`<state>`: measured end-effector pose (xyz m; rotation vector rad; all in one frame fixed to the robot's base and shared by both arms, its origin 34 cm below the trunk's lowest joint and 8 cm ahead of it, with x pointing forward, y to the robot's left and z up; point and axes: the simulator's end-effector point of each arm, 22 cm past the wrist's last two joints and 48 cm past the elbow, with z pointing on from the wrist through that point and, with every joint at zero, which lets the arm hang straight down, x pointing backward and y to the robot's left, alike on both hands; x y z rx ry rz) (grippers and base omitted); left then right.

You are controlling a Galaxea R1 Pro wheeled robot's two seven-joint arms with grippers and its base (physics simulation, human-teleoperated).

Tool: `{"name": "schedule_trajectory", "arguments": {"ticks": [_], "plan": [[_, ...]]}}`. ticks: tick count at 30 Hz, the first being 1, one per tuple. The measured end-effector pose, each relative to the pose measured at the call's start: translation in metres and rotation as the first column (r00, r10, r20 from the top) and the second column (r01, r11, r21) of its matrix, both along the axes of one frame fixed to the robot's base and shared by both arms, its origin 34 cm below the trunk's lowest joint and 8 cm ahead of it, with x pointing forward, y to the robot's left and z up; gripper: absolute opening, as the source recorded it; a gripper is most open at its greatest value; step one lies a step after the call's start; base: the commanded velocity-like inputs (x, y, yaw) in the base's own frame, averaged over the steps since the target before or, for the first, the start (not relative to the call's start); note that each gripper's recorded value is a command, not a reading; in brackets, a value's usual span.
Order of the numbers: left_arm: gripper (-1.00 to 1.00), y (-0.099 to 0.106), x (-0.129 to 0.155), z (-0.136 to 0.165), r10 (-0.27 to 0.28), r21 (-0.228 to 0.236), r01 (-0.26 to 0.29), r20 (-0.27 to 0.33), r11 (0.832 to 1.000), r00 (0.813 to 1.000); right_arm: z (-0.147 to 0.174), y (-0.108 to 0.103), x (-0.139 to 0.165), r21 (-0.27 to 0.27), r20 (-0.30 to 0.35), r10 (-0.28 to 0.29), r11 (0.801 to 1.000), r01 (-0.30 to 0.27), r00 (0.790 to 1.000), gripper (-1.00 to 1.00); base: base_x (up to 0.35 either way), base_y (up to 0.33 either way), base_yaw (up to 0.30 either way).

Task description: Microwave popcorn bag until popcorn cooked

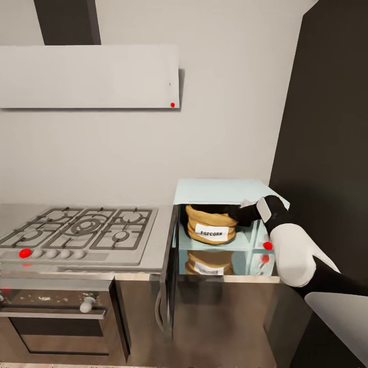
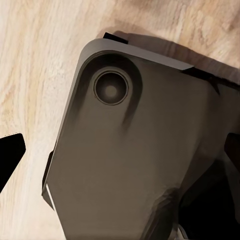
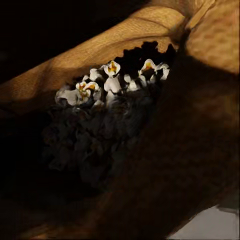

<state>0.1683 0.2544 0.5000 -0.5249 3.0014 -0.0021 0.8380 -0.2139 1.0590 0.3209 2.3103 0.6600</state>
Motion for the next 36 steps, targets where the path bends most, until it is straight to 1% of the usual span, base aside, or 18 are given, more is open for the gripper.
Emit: {"name": "schedule_trajectory", "arguments": {"ticks": [1, 2, 3, 14, 23, 32, 33, 34, 36], "plan": [[1.0, 0.0, 0.0, 0.0, 0.0, 0.0, 0.0, 0.0, 1.0, 1.0, 0.002, -0.007, 0.001, -0.013, 0.007, -0.011, 1.0, 0.011, 1.0, 1.0, -0.268, 0.0, 0.0], [1.0, 0.0, 0.0, 0.0, 0.0, -0.001, 0.0, -0.001, 1.0, 1.0, 0.01, -0.018, 0.004, -0.03, 0.028, -0.031, 0.999, 0.032, 0.999, 1.0, -0.306, 0.0, 0.0], [1.0, 0.0, 0.0, 0.0, 0.0, -0.001, 0.0, -0.001, 1.0, 1.0, 0.011, -0.024, 0.005, -0.053, 0.032, -0.037, 0.998, 0.039, 0.999, 1.0, -0.329, 0.0, 0.0], [1.0, 0.0, 0.0, 0.0, -0.001, 0.0, 0.001, 0.0, 1.0, 1.0, 0.01, -0.022, 0.005, -0.052, 0.03, -0.032, 0.998, 0.034, 0.999, 1.0, -0.329, 0.0, 0.0], [1.0, 0.001, 0.0, 0.0, -0.001, 0.001, 0.001, 0.001, 1.0, 1.0, 0.013, -0.022, 0.005, -0.041, 0.039, -0.032, 0.999, 0.033, 0.999, 1.0, -0.022, 0.0, 0.0], [1.0, 0.001, 0.0, 0.0, 0.0, 0.001, 0.0, 0.0, 1.0, 1.0, 0.004, -0.015, 0.004, -0.048, 0.026, -0.021, 0.999, 0.023, 0.999, 1.0, 0.0, 0.0, 0.0], [1.0, 0.001, 0.0, 0.0, 0.0, 0.001, 0.0, 0.0, 1.0, 1.0, -0.004, -0.016, 0.003, -0.059, 0.023, -0.023, 0.998, 0.025, 0.999, 1.0, 0.0, 0.0, 0.0], [1.0, 0.001, 0.0, 0.0, 0.0, 0.001, 0.0, 0.0, 1.0, 1.0, -0.016, -0.017, 0.002, -0.083, 0.024, -0.027, 0.996, 0.029, 0.999, 1.0, 0.0, 0.0, 0.0], [1.0, 0.001, 0.0, 0.0, 0.0, 0.001, 0.0, 0.0, 1.0, 1.0, -0.042, -0.026, 0.0, -0.154, 0.047, -0.04, 0.987, 0.047, 0.998, 1.0, 0.0, 0.0, 0.0]]}}
